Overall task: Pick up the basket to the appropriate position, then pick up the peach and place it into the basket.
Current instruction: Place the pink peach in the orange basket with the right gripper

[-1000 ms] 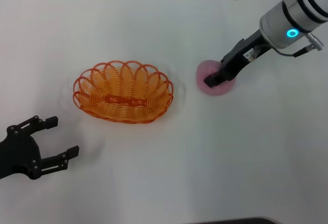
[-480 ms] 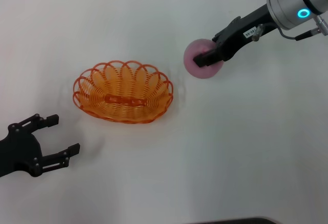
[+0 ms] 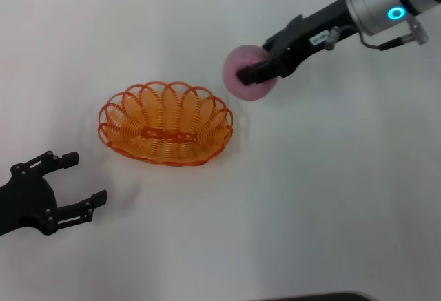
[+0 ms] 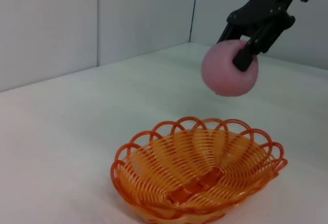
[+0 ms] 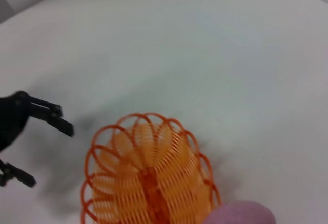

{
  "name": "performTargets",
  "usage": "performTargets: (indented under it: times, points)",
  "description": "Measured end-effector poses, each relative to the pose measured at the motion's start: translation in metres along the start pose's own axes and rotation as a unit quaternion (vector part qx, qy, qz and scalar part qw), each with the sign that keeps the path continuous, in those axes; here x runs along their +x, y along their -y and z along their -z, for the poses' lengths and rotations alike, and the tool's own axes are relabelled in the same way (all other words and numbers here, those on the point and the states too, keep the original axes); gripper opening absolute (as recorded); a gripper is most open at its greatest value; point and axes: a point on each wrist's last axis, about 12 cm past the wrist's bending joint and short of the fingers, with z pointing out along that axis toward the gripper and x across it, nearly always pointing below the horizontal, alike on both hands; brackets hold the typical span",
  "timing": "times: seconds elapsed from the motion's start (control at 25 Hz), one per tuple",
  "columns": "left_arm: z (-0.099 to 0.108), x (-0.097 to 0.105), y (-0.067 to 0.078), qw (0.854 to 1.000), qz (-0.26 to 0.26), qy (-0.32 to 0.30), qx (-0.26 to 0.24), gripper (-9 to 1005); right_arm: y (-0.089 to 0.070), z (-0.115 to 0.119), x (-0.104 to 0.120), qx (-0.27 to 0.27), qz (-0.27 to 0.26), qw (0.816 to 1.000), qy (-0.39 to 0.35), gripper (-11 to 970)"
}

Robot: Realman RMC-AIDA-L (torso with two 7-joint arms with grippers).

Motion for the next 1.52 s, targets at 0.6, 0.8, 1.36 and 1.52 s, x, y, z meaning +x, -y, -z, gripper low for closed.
performTargets:
  times: [0.6, 0.8, 1.36, 1.52]
  points:
    - [-0.004, -0.002, -0.001, 1.000, 0.001, 0.005, 0.003, 878, -0.029, -0.053, -0.019, -0.049, 0.053, 0.997, -0.023, 535]
    - [-0.004, -0.002, -0.001, 1.000, 0.001, 0.006, 0.003, 878, -0.028, -0.062, -0.019, -0.040, 0.056, 0.997, -0.029, 547]
    - [-0.004, -0.003, -0.001, 1.000, 0.011, 0.008, 0.004, 877, -0.027, -0.068, -0.020, -0.029, 0.052, 0.998, -0.013, 582]
    - [-0.004, -0.003, -0.002, 1.000, 0.011, 0.008, 0.003, 877, -0.028, -0.069, -0.020, -0.035, 0.053, 0.998, -0.006, 810]
